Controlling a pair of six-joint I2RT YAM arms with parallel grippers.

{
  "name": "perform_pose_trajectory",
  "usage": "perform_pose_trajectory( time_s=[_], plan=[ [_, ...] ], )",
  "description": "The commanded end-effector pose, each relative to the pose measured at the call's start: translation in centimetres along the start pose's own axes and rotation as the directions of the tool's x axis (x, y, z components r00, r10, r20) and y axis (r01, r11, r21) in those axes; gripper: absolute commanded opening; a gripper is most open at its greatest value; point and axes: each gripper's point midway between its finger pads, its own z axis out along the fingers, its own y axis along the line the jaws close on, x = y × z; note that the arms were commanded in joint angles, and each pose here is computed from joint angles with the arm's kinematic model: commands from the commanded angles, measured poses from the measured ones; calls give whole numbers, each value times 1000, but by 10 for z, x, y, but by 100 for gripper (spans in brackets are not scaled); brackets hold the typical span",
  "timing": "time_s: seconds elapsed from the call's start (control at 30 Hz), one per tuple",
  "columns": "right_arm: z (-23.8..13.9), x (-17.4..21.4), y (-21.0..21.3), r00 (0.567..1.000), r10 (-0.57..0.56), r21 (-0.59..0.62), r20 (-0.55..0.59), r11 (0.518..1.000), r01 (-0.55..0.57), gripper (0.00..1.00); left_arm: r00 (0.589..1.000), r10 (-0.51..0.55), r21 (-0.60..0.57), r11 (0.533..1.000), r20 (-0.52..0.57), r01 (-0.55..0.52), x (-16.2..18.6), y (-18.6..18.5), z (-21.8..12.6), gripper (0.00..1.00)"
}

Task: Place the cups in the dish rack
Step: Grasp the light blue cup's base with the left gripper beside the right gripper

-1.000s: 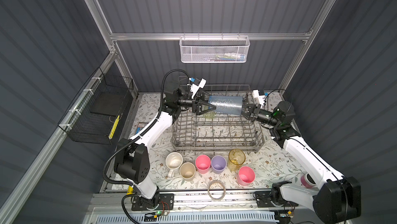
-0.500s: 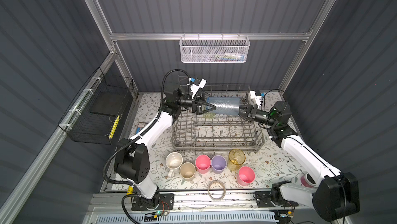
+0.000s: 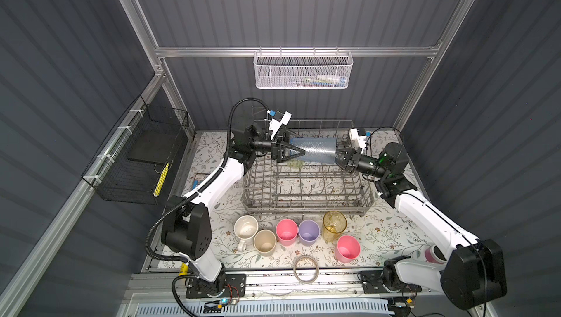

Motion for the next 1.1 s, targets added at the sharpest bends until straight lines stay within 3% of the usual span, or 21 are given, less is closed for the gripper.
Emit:
perform_pose_trajectory(
  time_s=[0.0,0.17,0.33,0.5,0.93,1.07],
  plan=[
    [3,-7,21,998,-57,-50,14,997,57,0,1000,17,26,1000,-7,-17,0,-4,3,84],
    [2,-8,20,998,-57,-47,20,997,58,0,1000,21,33,999,-10,-21,1,-6,2,77],
    [1,-11,25,997,-70,-53,36,996,72,0,1000,21,31,999,-9,-20,1,-6,2,87],
    [0,-10,28,996,-82,-51,36,995,83,0,1000,26,29,999,-8,-25,1,-9,2,89],
    [-1,-10,24,997,-70,-41,42,997,72,0,1000,27,34,999,-13,-27,3,-11,1,80],
    [-1,-10,24,996,-75,-37,39,996,77,0,999,30,35,999,-13,-30,2,-12,1,73]
  ],
)
